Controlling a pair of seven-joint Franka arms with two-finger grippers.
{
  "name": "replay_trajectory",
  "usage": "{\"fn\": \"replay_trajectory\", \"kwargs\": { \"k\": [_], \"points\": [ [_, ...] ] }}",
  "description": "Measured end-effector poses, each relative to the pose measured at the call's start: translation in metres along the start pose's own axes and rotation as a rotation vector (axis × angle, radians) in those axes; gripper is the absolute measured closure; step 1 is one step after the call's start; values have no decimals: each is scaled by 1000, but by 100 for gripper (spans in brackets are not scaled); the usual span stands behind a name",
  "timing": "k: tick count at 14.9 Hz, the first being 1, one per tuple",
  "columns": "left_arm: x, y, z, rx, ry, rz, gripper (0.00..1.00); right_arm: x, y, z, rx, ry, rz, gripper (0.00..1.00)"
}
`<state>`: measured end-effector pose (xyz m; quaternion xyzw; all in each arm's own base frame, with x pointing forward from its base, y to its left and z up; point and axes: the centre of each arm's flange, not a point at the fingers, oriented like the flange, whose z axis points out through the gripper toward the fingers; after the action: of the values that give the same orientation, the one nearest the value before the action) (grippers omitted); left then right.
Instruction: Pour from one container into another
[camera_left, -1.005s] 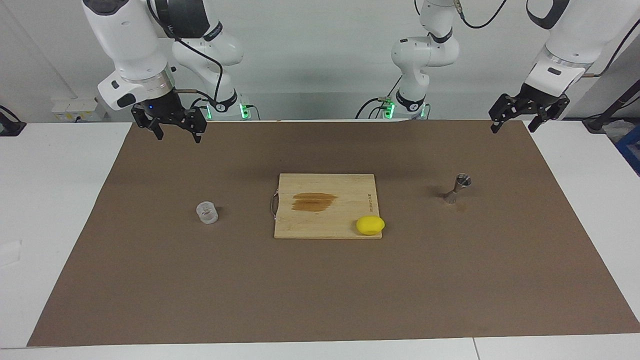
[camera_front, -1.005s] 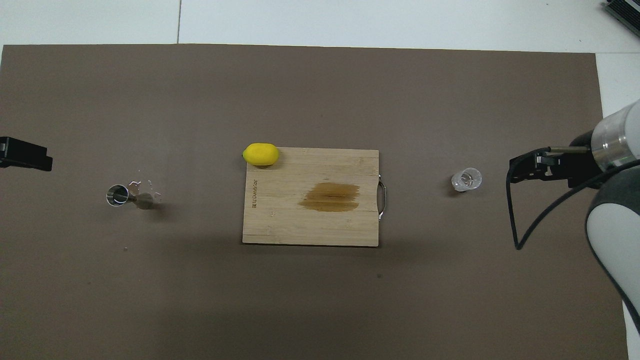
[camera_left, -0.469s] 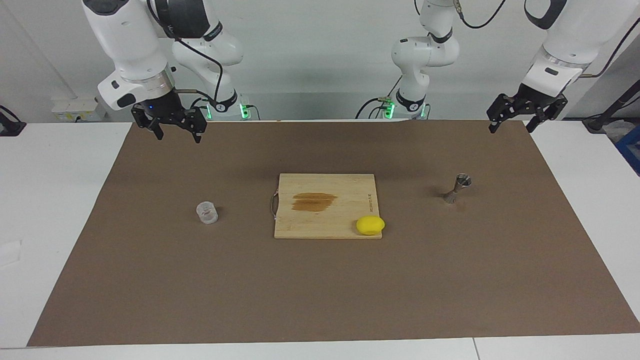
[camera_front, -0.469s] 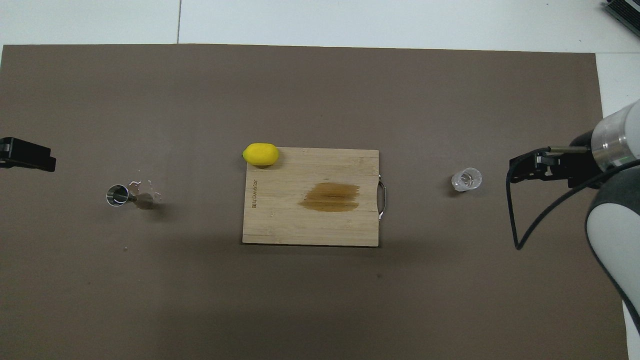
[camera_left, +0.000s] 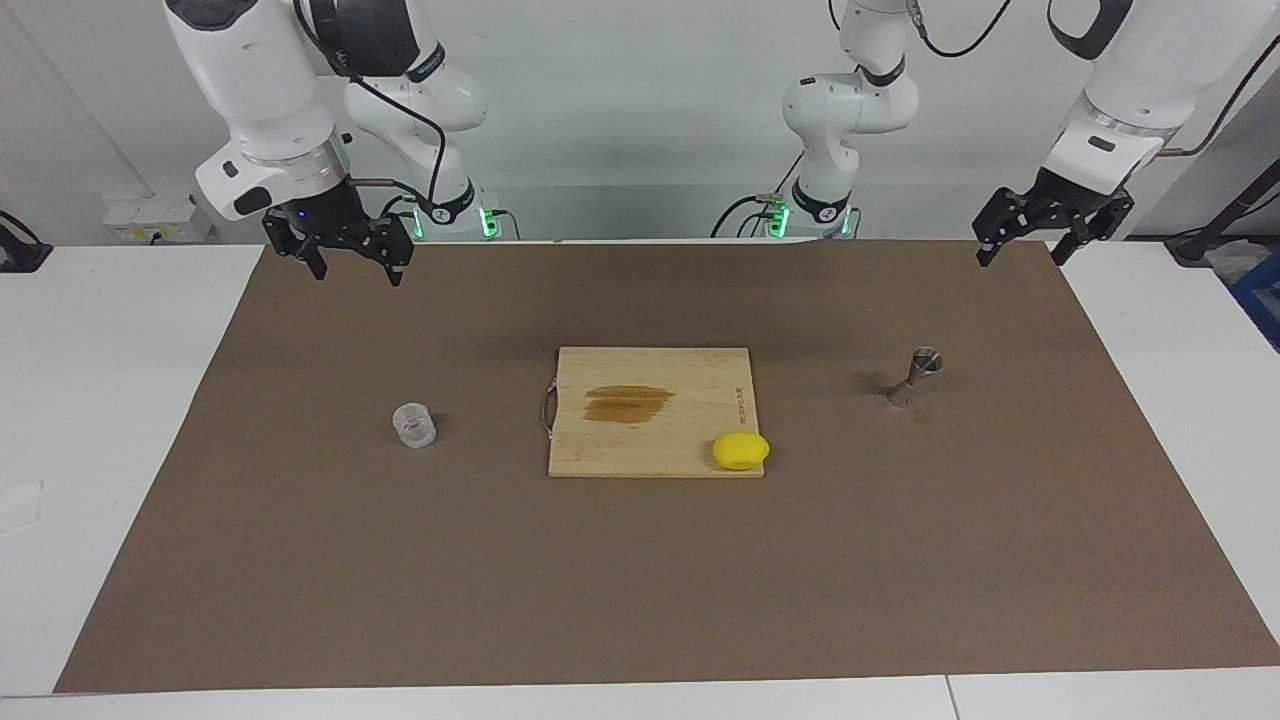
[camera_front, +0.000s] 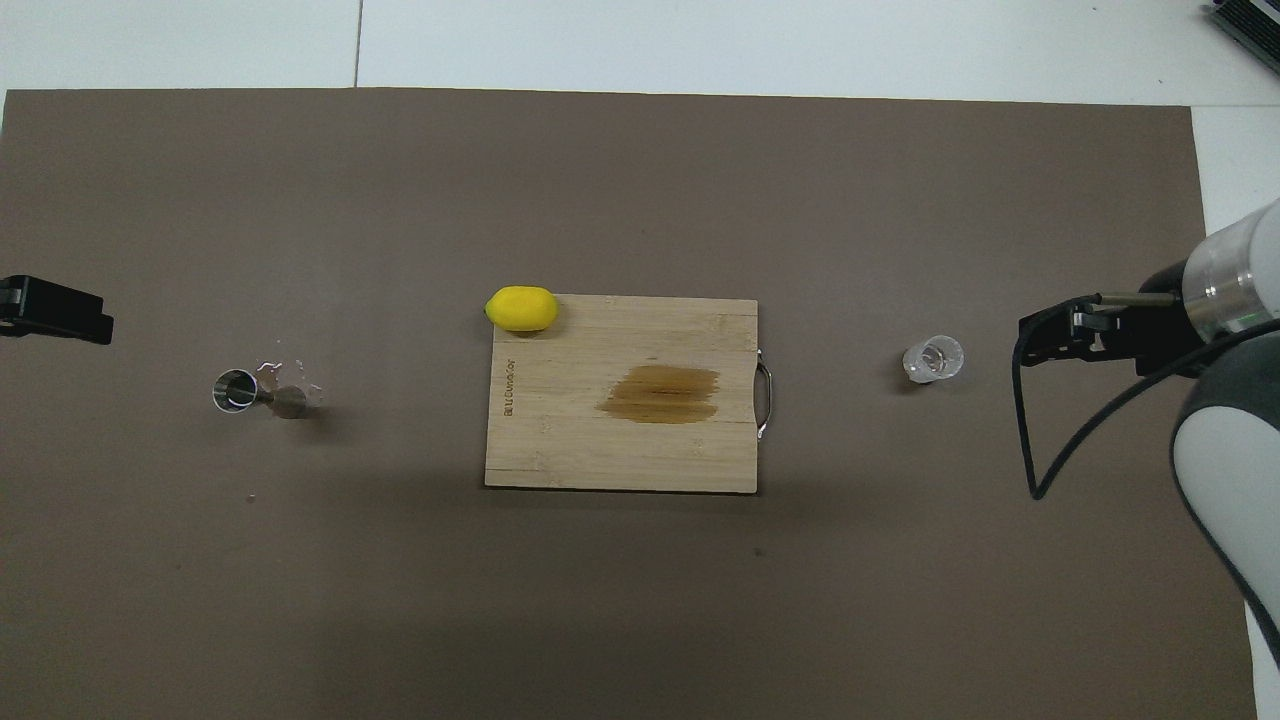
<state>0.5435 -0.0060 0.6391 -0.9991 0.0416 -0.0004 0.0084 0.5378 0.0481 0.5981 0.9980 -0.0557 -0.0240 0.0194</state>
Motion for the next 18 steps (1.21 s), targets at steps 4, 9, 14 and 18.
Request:
{"fn": "replay_trajectory", "kwargs": {
  "k": [4, 9, 14, 18],
  "points": [
    [0, 6, 0, 0, -1, 11, 0, 0, 0, 0, 0, 0, 0, 0],
    [0, 28, 2, -72, -13, 41, 0, 0, 0, 0, 0, 0, 0, 0],
    [-4, -12, 6, -220, -13, -51, 0, 0, 0, 0, 0, 0, 0, 0],
    [-3, -5, 28, -225, -61, -43, 0, 0, 0, 0, 0, 0, 0, 0]
  ]
}}
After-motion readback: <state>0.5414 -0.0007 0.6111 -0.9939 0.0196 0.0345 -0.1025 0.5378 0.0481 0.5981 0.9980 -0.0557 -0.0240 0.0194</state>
